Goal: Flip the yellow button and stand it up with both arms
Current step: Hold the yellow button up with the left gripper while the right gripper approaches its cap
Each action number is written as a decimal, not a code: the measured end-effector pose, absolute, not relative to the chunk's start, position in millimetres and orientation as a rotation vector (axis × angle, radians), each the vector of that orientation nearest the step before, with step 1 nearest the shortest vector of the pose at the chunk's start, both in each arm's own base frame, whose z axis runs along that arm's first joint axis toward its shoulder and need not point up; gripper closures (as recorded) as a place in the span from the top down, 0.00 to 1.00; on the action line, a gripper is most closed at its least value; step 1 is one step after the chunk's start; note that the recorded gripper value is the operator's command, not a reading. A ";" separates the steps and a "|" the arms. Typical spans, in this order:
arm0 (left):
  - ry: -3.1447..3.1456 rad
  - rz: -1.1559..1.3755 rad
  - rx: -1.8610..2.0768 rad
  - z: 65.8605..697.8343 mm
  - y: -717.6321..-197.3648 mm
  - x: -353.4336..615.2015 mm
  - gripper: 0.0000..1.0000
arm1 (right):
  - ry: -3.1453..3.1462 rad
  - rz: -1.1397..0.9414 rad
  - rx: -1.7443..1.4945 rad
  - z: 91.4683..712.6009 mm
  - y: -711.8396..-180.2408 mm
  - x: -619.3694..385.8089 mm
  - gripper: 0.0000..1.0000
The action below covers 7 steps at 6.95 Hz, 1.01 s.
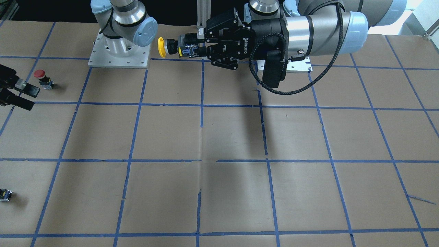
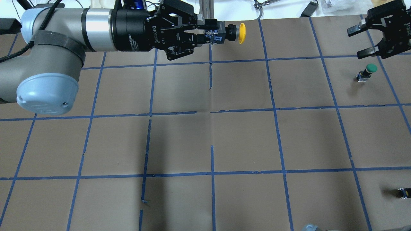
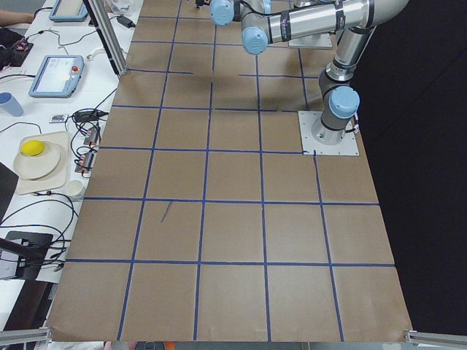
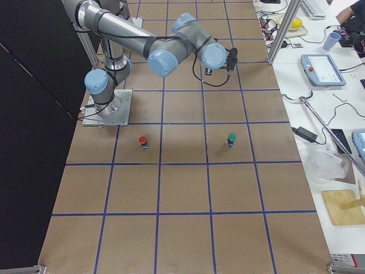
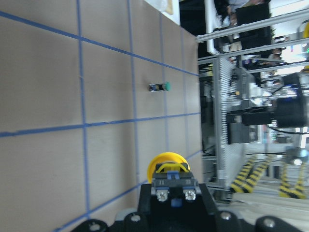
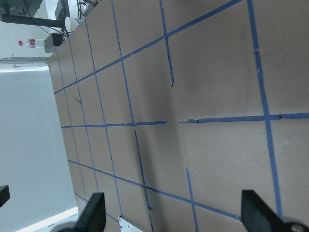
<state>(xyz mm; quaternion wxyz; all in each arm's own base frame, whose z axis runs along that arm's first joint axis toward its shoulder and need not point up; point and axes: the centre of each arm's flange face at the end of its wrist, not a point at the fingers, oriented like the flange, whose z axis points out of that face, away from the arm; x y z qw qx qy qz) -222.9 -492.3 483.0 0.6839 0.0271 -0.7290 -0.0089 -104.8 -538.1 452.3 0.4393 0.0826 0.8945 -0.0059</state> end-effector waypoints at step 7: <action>-1.510 -0.041 0.048 488.4 -501.5 -229.6 0.01 | 2.045 0.371 0.502 489.6 -522.3 22.8 1.00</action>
